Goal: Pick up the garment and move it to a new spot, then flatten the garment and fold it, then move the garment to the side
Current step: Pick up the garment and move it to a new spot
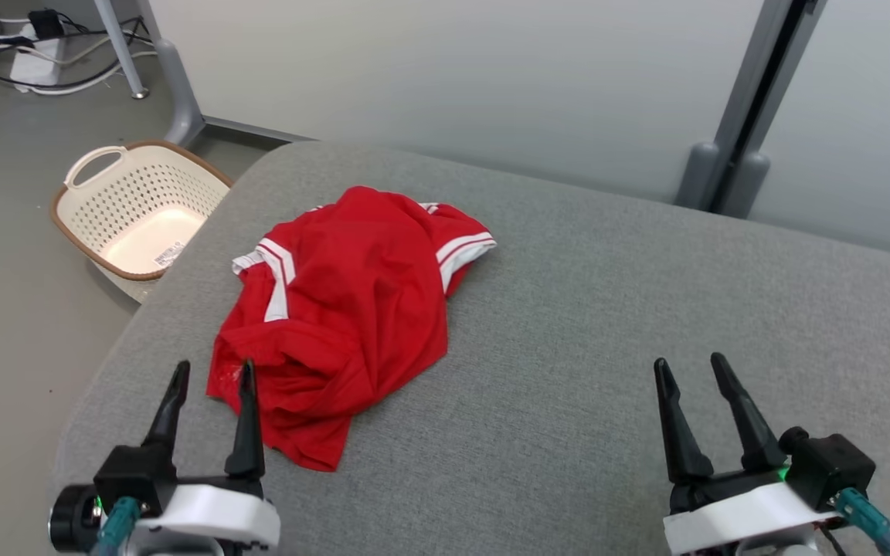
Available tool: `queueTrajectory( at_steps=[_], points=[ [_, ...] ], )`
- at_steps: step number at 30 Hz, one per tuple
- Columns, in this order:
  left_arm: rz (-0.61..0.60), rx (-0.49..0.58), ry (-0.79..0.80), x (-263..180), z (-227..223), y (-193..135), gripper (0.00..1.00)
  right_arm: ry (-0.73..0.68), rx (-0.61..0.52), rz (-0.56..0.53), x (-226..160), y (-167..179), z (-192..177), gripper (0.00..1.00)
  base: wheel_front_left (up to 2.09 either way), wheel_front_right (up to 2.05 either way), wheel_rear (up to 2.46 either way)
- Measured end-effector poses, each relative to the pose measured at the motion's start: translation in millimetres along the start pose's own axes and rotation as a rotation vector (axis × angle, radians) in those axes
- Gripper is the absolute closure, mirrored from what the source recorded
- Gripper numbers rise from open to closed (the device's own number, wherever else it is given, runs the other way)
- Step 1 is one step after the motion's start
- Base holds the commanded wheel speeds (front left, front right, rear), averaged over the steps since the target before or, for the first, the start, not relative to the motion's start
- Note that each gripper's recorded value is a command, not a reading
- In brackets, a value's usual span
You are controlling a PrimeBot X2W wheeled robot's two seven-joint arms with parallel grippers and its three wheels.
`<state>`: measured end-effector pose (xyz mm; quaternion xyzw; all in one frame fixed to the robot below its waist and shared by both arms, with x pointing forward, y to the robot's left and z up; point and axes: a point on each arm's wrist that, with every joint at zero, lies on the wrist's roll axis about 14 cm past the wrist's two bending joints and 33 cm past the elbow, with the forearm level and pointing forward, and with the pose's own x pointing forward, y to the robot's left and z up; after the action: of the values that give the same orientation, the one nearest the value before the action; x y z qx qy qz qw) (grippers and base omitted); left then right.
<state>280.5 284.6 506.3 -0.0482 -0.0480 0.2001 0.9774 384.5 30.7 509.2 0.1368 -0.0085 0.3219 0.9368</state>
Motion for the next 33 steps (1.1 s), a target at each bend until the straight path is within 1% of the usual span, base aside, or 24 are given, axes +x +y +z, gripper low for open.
queueTrajectory(
  at_steps=[3, 6, 7, 9, 12, 13, 15, 16, 19, 23, 25, 30, 31, 32, 33],
  points=[
    [-0.037, 0.019, 0.013, 16.7, -2.8, -5.3, 0.00, -0.012, -0.008, -0.036, 3.7, -16.1, 2.1, 0.00, 0.00, 0.00, 0.00],
    [-0.087, 0.054, 0.074, 35.6, -18.3, -8.0, 0.00, -0.023, -0.021, -0.066, 8.3, -30.9, 3.5, 0.00, 0.00, 0.00, 0.00],
    [-0.105, 0.062, 0.101, 44.6, -22.4, -9.7, 0.00, -0.022, -0.024, -0.082, 8.5, -37.7, 2.6, 0.00, 0.00, 0.00, 0.00],
    [-0.123, 0.042, 0.156, 64.1, -29.1, -14.7, 0.00, -0.017, -0.028, -0.115, 8.2, -51.7, -0.7, 0.00, 0.00, 0.00, 0.00],
    [-0.183, 0.067, 0.254, 89.4, -42.4, -27.2, 0.00, 0.002, -0.038, -0.152, 7.7, -68.6, -9.4, 0.00, 0.00, 0.00, 0.00],
    [-0.196, 0.067, 0.278, 97.9, -45.2, -31.1, 0.00, 0.006, -0.039, -0.161, 8.0, -73.1, -11.9, 0.00, 0.00, 0.00, 0.00],
    [-0.202, 0.008, 0.325, 114.8, -50.5, -40.7, 0.00, 0.014, -0.040, -0.175, 8.4, -80.1, -16.4, 0.00, 0.00, 0.00, 0.00],
    [-0.215, -0.001, 0.348, 122.0, -53.4, -47.0, 0.00, 0.017, -0.045, -0.182, 8.4, -84.2, -18.1, 0.00, 0.00, 0.00, 0.00],
    [-0.243, 0.008, 0.437, 139.1, -67.3, -58.9, 0.00, 0.031, -0.044, -0.228, 3.1, -101.4, -24.8, 0.00, 0.00, 0.00, 0.00],
    [-0.239, 0.080, 0.535, 157.4, -87.4, -54.0, 0.00, 0.055, -0.045, -0.273, -4.7, -118.2, -34.4, 0.00, 0.00, 0.00, 0.00],
    [-0.243, 0.123, 0.599, 159.8, -102.5, -54.0, 0.00, 0.057, -0.047, -0.288, -6.5, -124.0, -35.8, 0.00, 0.00, 0.00, 0.00],
    [-0.241, 0.153, 0.708, 164.1, -131.5, -54.2, 0.00, 0.070, -0.052, -0.324, -13.1, -137.2, -40.8, 0.00, 0.00, 0.00, 0.00],
    [-0.239, 0.163, 0.728, 163.5, -137.0, -52.5, 0.56, 0.072, -0.052, -0.329, -14.1, -139.1, -41.5, 0.00, 0.00, 0.00, 0.00],
    [-0.237, 0.165, 0.739, 163.7, -140.9, -51.7, 0.96, 0.073, -0.052, -0.334, -14.9, -140.9, -41.9, 0.00, 0.00, 0.00, 0.00],
    [-0.235, 0.164, 0.741, 165.0, -143.0, -51.5, 1.00, 0.074, -0.053, -0.338, -15.6, -142.5, -42.3, 0.00, 0.00, 0.00, 0.00]
  ],
)
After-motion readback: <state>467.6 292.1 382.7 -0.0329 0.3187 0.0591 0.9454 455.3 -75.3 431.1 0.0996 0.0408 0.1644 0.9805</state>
